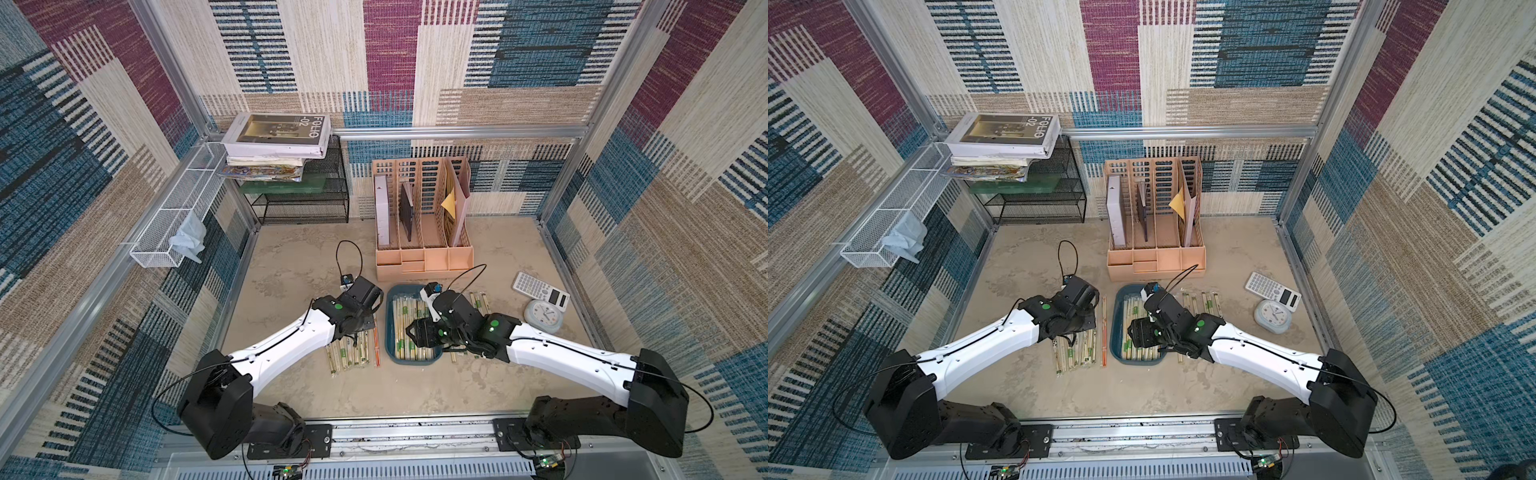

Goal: Take the paired disposable chopsticks out of the storage box
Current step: Place the paired disposable chopsticks at the center of the board.

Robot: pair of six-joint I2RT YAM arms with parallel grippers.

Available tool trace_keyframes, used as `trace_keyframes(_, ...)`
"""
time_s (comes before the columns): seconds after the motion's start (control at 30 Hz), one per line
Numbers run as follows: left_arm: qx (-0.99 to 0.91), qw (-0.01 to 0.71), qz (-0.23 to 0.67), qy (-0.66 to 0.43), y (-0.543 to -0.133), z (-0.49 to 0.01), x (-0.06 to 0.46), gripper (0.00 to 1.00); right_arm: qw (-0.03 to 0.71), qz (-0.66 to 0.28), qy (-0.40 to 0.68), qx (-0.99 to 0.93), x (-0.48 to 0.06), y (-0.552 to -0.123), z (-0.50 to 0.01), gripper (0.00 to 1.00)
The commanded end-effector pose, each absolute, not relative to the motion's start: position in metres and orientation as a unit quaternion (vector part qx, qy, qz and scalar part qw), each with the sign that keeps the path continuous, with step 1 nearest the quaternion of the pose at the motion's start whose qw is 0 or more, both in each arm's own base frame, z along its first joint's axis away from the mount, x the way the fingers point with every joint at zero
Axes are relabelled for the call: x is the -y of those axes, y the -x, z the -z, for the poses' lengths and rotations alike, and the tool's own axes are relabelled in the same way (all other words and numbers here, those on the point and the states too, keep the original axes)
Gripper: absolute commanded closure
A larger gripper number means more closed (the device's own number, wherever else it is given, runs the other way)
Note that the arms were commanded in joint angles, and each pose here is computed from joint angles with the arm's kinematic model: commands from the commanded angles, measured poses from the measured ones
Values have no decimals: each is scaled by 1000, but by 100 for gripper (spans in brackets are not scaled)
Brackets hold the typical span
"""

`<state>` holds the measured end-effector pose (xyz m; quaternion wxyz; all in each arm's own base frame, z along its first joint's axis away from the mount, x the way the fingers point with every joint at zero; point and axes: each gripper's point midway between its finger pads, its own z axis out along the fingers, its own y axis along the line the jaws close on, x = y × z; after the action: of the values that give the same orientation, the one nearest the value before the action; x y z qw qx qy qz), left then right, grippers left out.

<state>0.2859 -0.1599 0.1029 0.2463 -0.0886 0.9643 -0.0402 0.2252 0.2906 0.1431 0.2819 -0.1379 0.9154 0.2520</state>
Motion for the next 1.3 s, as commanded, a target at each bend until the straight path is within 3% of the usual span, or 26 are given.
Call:
trace_keyframes(0.0,-963,249,52,84,-293,-98,168,93,288,-251,135,-914,-293,-228,-146,26)
trace_keyframes(0.6,-976,198,48,73,-302,-42,189,93,288,-236,129,-919,-285,-231,-140,26)
trace_keyframes(0.73,-977,196,47,71,-302,-41,190,84,288,-237,128,-919,-285,-231,-140,26)
trace_keyframes(0.9,-975,207,52,64,-305,-57,191,64,289,-239,127,-918,-285,-232,-141,26)
trace_keyframes(1.27,-962,242,106,65,-302,-113,197,60,293,-239,122,-918,-280,-231,-140,26)
